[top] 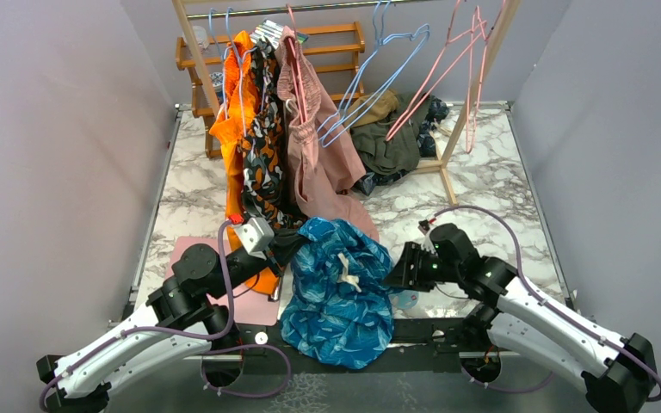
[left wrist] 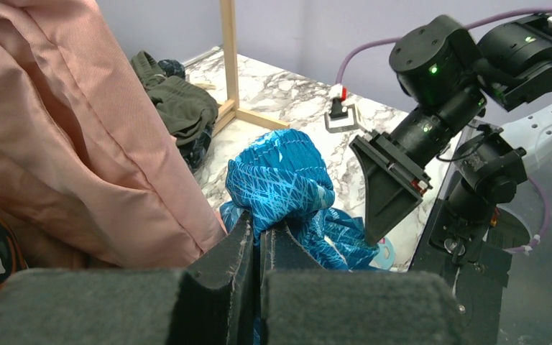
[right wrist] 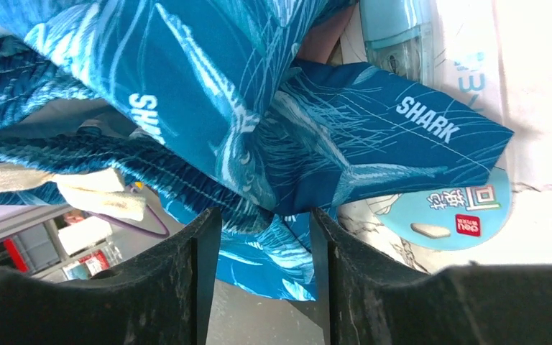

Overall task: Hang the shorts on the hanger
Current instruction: Adjust the shorts at the center of the board.

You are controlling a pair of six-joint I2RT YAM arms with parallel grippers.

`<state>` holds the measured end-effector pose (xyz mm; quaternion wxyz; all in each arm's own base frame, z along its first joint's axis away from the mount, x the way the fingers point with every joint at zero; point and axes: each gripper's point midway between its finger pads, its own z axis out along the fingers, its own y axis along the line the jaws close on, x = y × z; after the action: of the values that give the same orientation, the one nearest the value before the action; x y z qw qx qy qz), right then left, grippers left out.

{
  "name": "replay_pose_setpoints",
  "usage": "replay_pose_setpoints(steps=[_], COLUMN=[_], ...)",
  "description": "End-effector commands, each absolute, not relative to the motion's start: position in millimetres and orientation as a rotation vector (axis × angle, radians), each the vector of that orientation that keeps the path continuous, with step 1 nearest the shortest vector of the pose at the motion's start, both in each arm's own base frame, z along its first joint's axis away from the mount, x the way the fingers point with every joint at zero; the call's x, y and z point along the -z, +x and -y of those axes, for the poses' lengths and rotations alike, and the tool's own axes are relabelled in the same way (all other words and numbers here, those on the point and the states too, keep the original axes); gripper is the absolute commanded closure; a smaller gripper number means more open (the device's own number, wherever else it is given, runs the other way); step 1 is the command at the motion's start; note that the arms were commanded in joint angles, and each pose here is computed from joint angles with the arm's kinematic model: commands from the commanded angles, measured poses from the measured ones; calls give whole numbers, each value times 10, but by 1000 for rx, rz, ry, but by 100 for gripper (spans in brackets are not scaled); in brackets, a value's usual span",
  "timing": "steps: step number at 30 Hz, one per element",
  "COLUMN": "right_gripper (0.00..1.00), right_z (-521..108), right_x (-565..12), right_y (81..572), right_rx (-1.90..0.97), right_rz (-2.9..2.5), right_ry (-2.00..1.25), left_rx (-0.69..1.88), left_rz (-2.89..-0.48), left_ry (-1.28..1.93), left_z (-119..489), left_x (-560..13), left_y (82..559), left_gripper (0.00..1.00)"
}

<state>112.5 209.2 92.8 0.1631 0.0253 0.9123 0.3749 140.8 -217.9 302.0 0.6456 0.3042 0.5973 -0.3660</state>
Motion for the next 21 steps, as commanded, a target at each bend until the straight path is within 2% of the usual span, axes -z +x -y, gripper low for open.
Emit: replay_pose_setpoints(steps=[1,5,10,21], right_gripper=[47,47,48,46], right_z=[-2024,-2165,-2317,-2228], right_x=[-1313,-1677,-1562,-1121], right_y=[1289,1171,849,951], right_rx=[-1014,-1187,-1379,-1305], right_rz=[-2479,-2398,-2543,-2587], right_ry=[70,-58,-141,176], left_rx=[814,791,780,787], left_rz=[-1352,-1363,-1357,-1348], left_ry=[648,624,611,600], left_z=[2121,2080,2065,2036], left_x=[-3047,-3011,-3014,-3028], left_y=[1453,1491,1514,1499], left_gripper=[100,100,100,100])
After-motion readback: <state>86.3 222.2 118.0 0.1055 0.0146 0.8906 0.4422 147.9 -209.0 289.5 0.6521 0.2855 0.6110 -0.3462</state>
